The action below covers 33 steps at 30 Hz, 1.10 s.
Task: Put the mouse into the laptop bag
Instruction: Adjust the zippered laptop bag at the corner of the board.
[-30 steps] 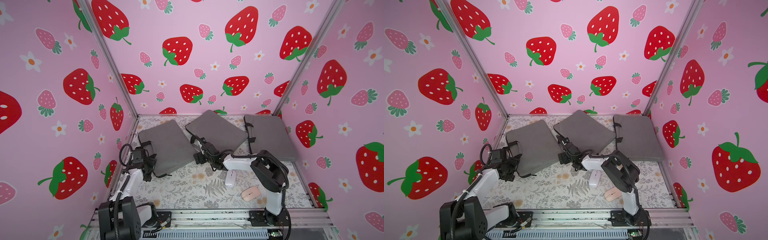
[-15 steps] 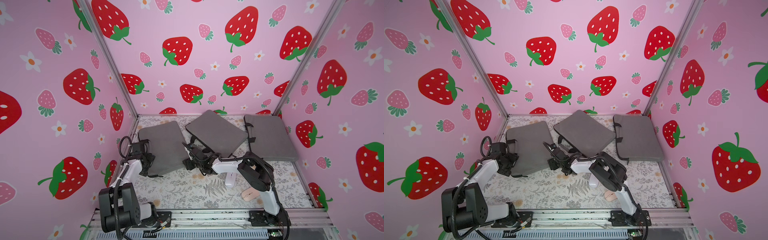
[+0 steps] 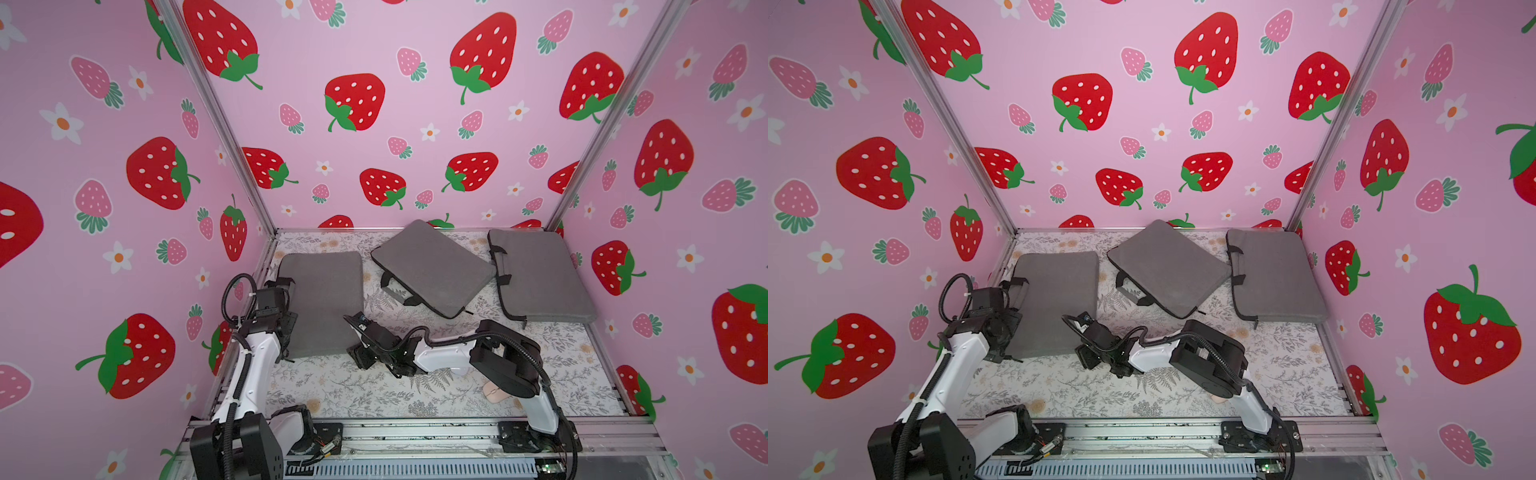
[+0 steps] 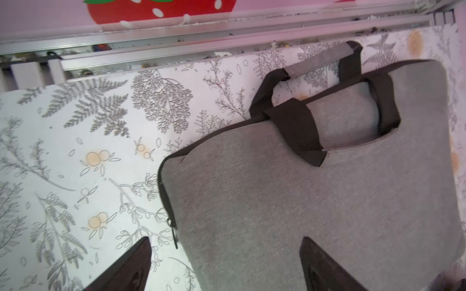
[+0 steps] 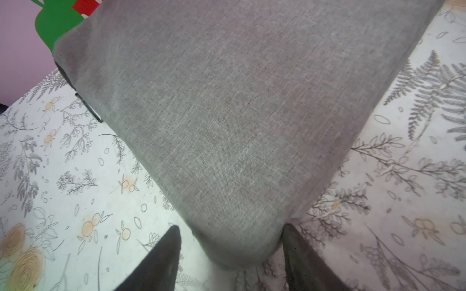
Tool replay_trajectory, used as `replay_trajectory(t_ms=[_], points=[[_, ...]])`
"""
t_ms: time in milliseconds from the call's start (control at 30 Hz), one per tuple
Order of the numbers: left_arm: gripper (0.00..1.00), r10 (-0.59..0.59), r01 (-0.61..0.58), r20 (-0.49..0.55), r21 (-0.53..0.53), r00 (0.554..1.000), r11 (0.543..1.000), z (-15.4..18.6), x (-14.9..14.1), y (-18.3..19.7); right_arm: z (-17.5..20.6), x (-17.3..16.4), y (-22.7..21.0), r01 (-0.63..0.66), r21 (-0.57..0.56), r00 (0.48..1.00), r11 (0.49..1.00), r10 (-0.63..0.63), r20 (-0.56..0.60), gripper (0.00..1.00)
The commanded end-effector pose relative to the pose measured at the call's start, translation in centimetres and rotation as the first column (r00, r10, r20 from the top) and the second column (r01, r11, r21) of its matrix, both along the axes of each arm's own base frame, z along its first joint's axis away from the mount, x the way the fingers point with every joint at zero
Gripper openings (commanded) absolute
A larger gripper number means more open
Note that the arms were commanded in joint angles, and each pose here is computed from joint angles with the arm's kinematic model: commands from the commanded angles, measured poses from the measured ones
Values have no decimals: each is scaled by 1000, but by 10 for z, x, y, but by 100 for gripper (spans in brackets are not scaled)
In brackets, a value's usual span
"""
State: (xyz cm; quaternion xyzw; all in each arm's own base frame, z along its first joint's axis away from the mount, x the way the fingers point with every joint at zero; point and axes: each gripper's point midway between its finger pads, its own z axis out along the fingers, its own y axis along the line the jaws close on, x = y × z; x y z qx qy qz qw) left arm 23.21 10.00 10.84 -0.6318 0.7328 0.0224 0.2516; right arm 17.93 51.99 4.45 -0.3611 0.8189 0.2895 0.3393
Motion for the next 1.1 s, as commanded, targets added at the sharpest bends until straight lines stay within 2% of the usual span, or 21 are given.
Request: replay_trajectory(t_ms=[0,167,300,400,567,767,900,1000,1067], points=[[92,156,-166,-103,-95,982,982,-19,-48,-14,-5,0,5,19,4,1000,1000,-19,-10,65],[88,125,-127,-24,-277,992,953,-56,-37,-45,-2,1,14,-4,6,1000,1000,4,-5,65],[87,141,-124,26,-340,990,932,-84,-26,-53,-4,6,17,6,-12,1000,1000,-6,10,66],[88,125,-110,21,-338,992,935,-90,-18,-52,-11,10,17,20,-23,1000,1000,-20,10,65],[87,4,27,87,-354,996,935,-97,22,-55,-14,24,21,46,-41,999,998,-46,2,65],[84,-88,100,49,-352,995,931,-114,51,-52,-24,54,22,88,-43,996,995,-89,-30,64],[85,-87,105,71,-315,994,943,-116,59,-45,-27,65,26,59,-73,997,996,-62,-41,63],[86,-109,131,89,-287,990,949,-111,67,-42,-22,62,26,-6,-78,1000,997,6,-7,72],[87,-139,157,87,-264,986,952,-105,71,-39,-11,59,18,-32,-88,999,996,35,31,82]])
